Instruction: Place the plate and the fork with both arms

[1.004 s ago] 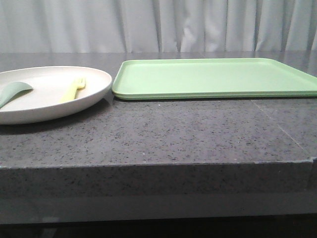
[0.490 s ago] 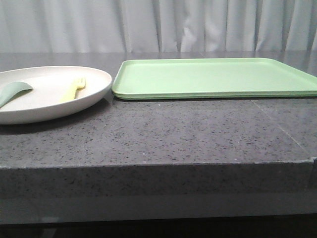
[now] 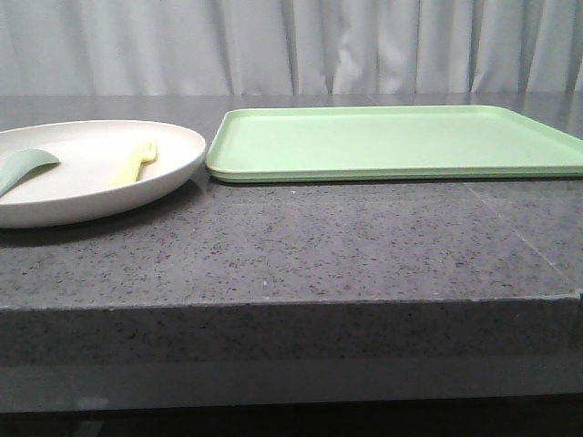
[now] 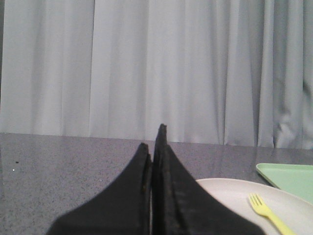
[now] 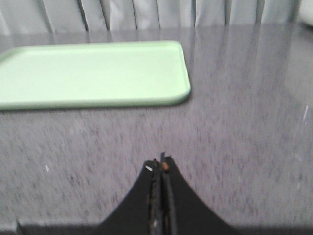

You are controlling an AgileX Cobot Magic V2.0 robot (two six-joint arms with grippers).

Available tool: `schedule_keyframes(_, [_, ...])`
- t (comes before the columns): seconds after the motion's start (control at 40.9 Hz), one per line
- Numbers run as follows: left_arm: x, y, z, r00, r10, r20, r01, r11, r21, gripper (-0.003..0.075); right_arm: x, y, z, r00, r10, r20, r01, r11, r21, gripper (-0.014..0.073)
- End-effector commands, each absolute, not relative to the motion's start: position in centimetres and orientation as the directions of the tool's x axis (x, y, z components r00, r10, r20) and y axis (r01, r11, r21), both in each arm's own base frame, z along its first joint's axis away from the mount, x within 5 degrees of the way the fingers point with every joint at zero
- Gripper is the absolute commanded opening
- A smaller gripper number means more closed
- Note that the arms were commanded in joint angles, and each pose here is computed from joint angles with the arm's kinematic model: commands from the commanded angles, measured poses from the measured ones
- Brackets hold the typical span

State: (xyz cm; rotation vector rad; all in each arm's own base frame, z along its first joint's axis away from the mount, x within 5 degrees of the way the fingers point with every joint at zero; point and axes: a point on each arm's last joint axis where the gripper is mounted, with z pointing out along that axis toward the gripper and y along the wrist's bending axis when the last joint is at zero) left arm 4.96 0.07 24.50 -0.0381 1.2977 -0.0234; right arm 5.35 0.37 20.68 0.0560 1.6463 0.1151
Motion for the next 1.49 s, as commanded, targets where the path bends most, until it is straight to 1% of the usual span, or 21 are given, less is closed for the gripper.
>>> schedule_keyframes(0.0, [4.6, 0.1, 28.6, 0.341, -0.048, -0.939, -0.002, 0.999, -0.051, -0.0018, 4.4, 0.2, 25.7, 0.126, 0.107, -0.986, -0.042, 0.994, 0.102, -0.0111])
schedule_keyframes(0.098, [5.2, 0.1, 31.4, 0.283, -0.049, -0.958, -0.007, 0.999, -0.053, -0.0018, 4.3, 0.3, 29.3, 0.140, 0.106, -0.985, -0.051, 0.994, 0.099, -0.0111])
schedule_keyframes(0.22, [7.3, 0.2, 34.4, 0.097, -0.053, -0.994, -0.020, 0.998, -0.056, -0.0018, 5.5, 0.5, 33.7, 0.076, 0.102, -0.992, -0.060, 0.993, 0.098, -0.0111])
schedule_keyframes(0.269, [8.2, 0.2, 34.9, 0.034, -0.046, -0.998, -0.027, 0.999, -0.047, -0.0018, 6.2, 0.5, 35.0, 0.060, 0.101, -0.993, -0.060, 0.993, 0.098, -0.0111])
schedule_keyframes(0.318, [8.9, 0.3, 35.6, 0.001, -0.035, -0.999, -0.032, 0.999, -0.035, -0.0018, 7.1, 0.5, 36.1, 0.038, 0.101, -0.994, -0.060, 0.993, 0.098, -0.0111])
schedule_keyframes(0.392, [9.8, 0.3, 36.1, -0.024, -0.035, -0.999, -0.034, 0.999, -0.034, -0.0018, 8.2, 0.5, 37.0, -0.001, 0.099, -0.995, -0.060, 0.993, 0.099, -0.0111])
schedule_keyframes(0.465, [10.2, 0.3, 36.3, -0.017, -0.035, -0.999, -0.032, 0.999, -0.034, -0.0018, 9.3, 0.6, 37.4, -0.037, 0.099, -0.994, -0.059, 0.993, 0.101, -0.0111])
schedule_keyframes(0.612, [10.7, 0.3, 36.2, -0.027, -0.035, -0.999, -0.032, 0.999, -0.034, -0.0018, 10.5, 0.6, 37.3, -0.065, 0.099, -0.993, -0.054, 0.993, 0.103, -0.0102])
schedule_keyframes(0.685, [10.7, 0.3, 36.2, -0.027, -0.035, -0.999, -0.032, 0.999, -0.034, -0.0018, 10.5, 0.6, 37.3, -0.067, 0.099, -0.993, -0.054, 0.993, 0.103, -0.0054])
schedule_keyframes(0.759, [10.7, 0.3, 36.2, -0.027, -0.035, -0.999, -0.032, 0.999, -0.034, -0.0001, 10.5, 0.6, 37.3, -0.069, 0.099, -0.993, -0.054, 0.993, 0.103, 0.0036])
schedule_keyframes(0.808, [10.7, 0.3, 36.2, -0.027, -0.035, -0.999, -0.032, 0.999, -0.034, 0.0051, 10.5, 0.6, 37.3, -0.069, 0.099, -0.993, -0.054, 0.993, 0.103, 0.0115])
schedule_keyframes(0.857, [10.7, 0.3, 36.2, -0.027, -0.035, -0.999, -0.032, 0.999, -0.034, 0.0150, 10.5, 0.6, 37.3, -0.072, 0.099, -0.992, -0.054, 0.993, 0.103, 0.0221])
schedule_keyframes(0.881, [10.7, 0.3, 36.2, -0.027, -0.035, -0.999, -0.032, 0.999, -0.034, 0.0227, 10.5, 0.6, 37.3, -0.072, 0.099, -0.992, -0.054, 0.993, 0.103, 0.0264])
schedule_keyframes(0.906, [10.7, 0.3, 36.2, -0.027, -0.035, -0.999, -0.032, 0.999, -0.034, 0.0316, 10.5, 0.6, 37.3, -0.072, 0.099, -0.992, -0.054, 0.993, 0.103, 0.0321])
schedule_keyframes(0.93, [10.7, 0.3, 36.2, -0.027, -0.035, -0.999, -0.032, 0.999, -0.034, 0.0388, 10.5, 0.6, 37.3, -0.072, 0.099, -0.992, -0.054, 0.993, 0.103, 0.0379])
schedule_keyframes(0.955, [10.7, 0.3, 36.2, -0.027, -0.035, -0.999, -0.032, 0.999, -0.034, 0.0479, 10.5, 0.6, 37.3, -0.072, 0.099, -0.992, -0.054, 0.993, 0.103, 0.0419])
schedule_keyframes(1.004, [10.7, 0.3, 36.2, -0.027, -0.035, -0.999, -0.032, 0.999, -0.034, 0.0613, 10.5, 0.6, 37.3, -0.072, 0.099, -0.992, -0.054, 0.993, 0.103, 0.0505])
schedule_keyframes(1.053, [10.7, 0.3, 36.1, -0.030, -0.035, -0.999, -0.033, 0.999, -0.034, 0.0699, 10.5, 0.6, 37.3, -0.072, 0.099, -0.992, -0.054, 0.993, 0.103, 0.0570])
schedule_keyframes(1.102, [10.7, 0.3, 35.9, -0.034, -0.035, -0.999, -0.033, 0.999, -0.034, 0.0697, 10.5, 0.6, 37.3, -0.072, 0.099, -0.992, -0.054, 0.993, 0.103, 0.0613])
schedule_keyframes(1.346, [10.9, 0.3, 36.0, -0.018, -0.035, -0.999, -0.031, 0.999, -0.034, 0.0589, 10.5, 0.6, 37.3, -0.072, 0.099, -0.992, -0.054, 0.993, 0.103, 0.0601])
schedule_keyframes(1.469, [12.4, 0.4, 35.7, -0.095, -0.041, -0.995, -0.034, 0.999, -0.038, 0.0566, 10.5, 0.6, 37.3, -0.072, 0.099, -0.992, -0.054, 0.993, 0.103, 0.0601])
